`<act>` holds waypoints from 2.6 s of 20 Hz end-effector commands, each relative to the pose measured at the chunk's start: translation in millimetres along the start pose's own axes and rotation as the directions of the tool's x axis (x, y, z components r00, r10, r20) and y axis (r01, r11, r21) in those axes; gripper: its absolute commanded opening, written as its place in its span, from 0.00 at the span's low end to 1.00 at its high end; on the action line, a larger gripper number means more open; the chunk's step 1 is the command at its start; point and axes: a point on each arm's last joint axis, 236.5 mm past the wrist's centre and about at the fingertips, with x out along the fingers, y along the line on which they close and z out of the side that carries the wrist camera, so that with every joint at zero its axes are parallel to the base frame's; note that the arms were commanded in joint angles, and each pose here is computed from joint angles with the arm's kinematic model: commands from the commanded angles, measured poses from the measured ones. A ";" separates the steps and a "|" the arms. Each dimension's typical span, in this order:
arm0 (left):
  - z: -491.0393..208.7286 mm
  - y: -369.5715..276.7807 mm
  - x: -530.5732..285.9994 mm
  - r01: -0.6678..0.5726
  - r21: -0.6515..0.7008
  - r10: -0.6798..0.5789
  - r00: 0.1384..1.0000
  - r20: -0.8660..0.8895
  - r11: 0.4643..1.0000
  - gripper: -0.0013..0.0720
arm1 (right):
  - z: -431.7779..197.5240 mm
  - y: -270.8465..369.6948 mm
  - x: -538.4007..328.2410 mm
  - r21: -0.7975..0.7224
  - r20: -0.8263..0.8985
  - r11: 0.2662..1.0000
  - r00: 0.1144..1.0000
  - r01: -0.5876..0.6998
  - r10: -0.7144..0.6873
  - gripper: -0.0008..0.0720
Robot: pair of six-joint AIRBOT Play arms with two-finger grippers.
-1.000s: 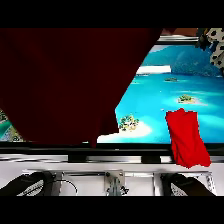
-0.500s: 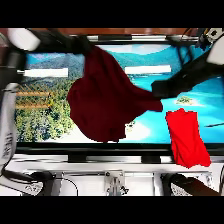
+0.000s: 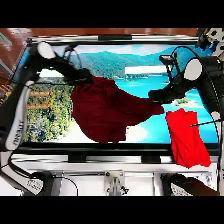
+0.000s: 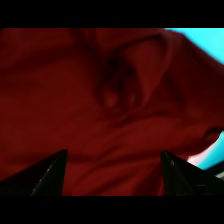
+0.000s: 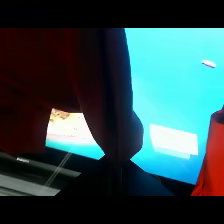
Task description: Fold the shirts.
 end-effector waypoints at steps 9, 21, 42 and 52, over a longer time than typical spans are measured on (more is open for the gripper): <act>-228.7 40.8 45.1 0.156 -0.479 -0.170 0.985 0.014 0.864 0.90 | 25.5 -12.7 1.5 0.003 0.106 0.999 0.993 0.054 -0.054 0.11; -235.1 21.0 119.8 0.302 -0.551 -0.346 0.938 0.025 0.778 0.84 | 23.2 -12.8 1.7 0.007 0.097 0.999 0.994 0.054 -0.054 0.11; -86.6 -203.5 -543.3 -0.123 0.445 -0.449 0.000 0.894 0.887 0.06 | 88.1 3.4 -416.8 0.066 0.985 0.997 0.155 0.031 -0.070 0.11; -108.2 -142.9 -517.4 -0.189 0.155 -0.120 0.181 0.976 0.970 0.06 | -16.3 -9.8 -384.9 0.159 0.890 0.987 0.435 -0.019 -0.135 0.11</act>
